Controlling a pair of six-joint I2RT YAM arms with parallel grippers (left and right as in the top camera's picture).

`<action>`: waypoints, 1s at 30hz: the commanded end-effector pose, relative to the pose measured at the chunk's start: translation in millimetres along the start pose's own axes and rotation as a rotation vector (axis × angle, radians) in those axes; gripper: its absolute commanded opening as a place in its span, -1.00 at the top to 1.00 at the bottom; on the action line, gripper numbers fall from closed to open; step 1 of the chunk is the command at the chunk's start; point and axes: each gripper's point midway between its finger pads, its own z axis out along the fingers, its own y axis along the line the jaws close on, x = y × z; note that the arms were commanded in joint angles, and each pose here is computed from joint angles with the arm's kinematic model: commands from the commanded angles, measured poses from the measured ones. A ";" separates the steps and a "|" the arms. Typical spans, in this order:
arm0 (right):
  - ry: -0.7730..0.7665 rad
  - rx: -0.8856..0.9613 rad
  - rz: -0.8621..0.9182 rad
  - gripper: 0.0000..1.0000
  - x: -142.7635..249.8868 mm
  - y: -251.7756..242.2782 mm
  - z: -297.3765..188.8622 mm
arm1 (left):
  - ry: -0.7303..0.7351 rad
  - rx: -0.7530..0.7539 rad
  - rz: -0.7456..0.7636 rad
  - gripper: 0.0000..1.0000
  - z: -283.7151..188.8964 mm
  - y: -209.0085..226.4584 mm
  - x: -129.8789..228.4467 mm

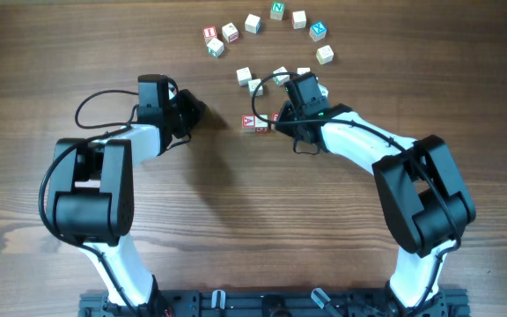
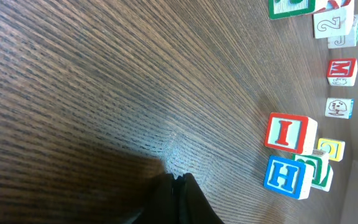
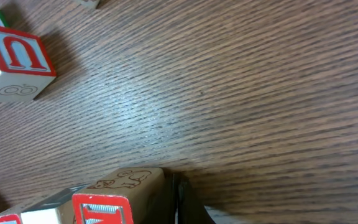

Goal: Form a horizontal line

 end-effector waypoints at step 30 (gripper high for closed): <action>-0.066 -0.172 -0.113 0.91 -34.4 16.7 5.4 | -0.018 -0.021 0.019 0.92 -4.4 4.3 -2.3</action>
